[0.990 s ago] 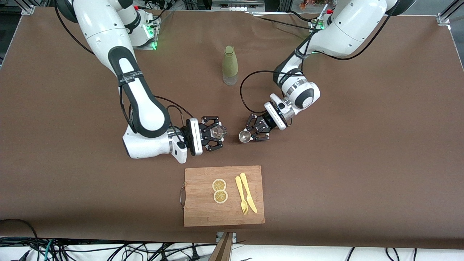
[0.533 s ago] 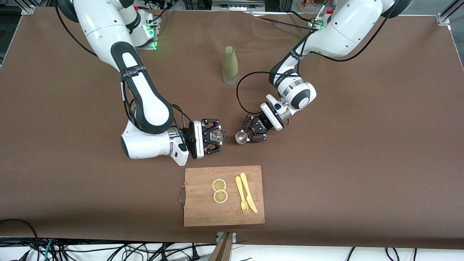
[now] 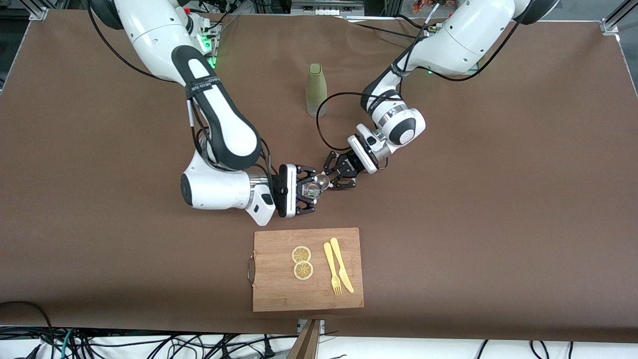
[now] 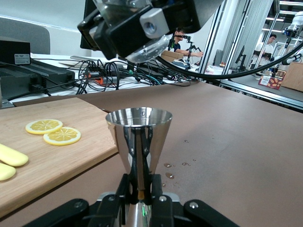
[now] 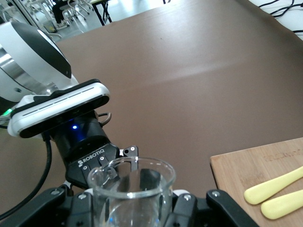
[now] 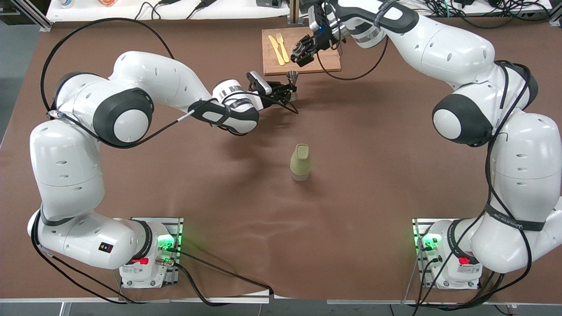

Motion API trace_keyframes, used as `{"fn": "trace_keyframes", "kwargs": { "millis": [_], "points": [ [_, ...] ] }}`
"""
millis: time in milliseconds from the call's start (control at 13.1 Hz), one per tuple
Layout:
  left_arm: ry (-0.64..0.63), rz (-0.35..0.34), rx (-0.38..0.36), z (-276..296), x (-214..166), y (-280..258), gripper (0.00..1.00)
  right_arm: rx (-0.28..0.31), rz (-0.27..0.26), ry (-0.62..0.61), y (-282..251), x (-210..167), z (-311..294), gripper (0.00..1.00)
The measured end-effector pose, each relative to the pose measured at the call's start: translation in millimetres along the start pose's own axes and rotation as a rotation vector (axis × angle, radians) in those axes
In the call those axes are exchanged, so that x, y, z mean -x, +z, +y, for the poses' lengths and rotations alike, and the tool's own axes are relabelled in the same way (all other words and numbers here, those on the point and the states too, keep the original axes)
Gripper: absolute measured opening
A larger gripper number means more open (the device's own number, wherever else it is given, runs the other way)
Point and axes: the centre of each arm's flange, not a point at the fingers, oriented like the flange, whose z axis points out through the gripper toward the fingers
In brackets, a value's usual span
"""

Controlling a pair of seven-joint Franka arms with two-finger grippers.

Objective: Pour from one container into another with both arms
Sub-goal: 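Tilt the glass with the right gripper to pour into the jigger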

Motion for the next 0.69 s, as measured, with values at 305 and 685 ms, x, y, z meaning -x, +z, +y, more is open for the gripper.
{"fn": "trace_keyframes", "kwargs": {
  "millis": [305, 685],
  "points": [
    [0.0, -0.002, -0.006, -3.7, 1.6, -1.0, 0.21, 0.02, -0.078, -0.048, -0.2, 3.4, 1.2, 0.15],
    [0.001, -0.003, -0.009, -5.5, 1.5, -1.4, 0.21, 0.022, -0.152, -0.088, 0.1, 9.1, 0.0, 0.15]
  ]
}}
